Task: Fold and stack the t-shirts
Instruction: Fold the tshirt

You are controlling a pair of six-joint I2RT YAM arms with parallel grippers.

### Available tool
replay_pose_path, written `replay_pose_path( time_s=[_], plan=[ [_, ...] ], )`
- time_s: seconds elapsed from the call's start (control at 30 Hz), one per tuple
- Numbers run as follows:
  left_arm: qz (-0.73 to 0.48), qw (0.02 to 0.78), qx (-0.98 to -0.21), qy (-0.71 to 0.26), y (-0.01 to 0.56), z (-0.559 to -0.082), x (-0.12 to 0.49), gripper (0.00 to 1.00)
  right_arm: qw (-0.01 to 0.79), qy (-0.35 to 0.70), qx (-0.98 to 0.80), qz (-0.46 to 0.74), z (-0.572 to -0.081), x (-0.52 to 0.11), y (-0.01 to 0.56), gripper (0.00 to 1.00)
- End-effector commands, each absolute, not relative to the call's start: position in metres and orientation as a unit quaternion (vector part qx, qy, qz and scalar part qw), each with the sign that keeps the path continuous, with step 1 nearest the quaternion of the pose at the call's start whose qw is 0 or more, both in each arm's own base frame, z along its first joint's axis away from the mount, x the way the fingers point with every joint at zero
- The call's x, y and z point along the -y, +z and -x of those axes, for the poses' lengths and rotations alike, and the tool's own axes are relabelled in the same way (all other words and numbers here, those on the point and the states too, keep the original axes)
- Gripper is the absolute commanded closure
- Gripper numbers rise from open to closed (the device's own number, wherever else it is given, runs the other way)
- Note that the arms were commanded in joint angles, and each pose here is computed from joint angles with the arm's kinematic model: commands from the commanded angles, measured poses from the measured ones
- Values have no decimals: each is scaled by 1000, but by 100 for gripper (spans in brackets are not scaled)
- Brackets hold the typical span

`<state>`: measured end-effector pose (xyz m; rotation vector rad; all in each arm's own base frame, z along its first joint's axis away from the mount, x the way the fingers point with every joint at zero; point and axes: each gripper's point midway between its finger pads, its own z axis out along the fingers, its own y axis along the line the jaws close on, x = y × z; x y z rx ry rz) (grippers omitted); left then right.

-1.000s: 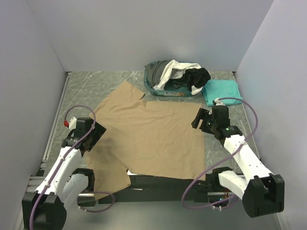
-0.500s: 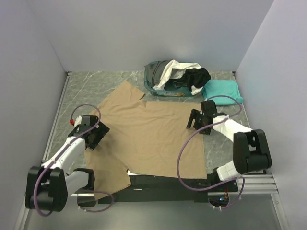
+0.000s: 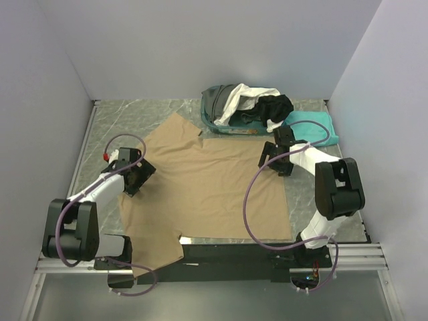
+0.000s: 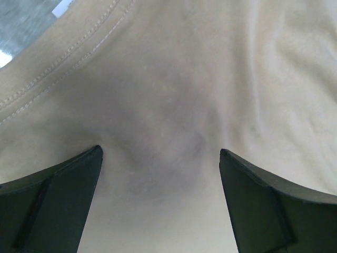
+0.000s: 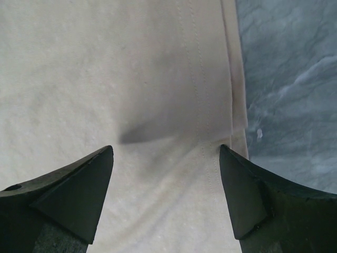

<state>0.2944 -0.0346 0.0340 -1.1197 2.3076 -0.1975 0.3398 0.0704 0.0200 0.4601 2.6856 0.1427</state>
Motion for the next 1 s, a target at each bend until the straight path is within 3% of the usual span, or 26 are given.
replay_pose_path(
  time_s=[0.0,0.4,0.7,0.97],
  plan=[
    [406,312,-855,-80,45,-321,33,1,183,7,-967,-175,-338,-59,8,12],
    [394,292,-869,-73,29,-350,39,0,198,-7,-965,-174,-367,-56,16,12],
    [385,340,-852,-100,79,-363,40,1,254,18,-952,-171,-376,-59,56,12],
    [409,314,-850,-104,72,-294,42,1,240,43,-954,-176,-313,-70,51,12]
  ],
)
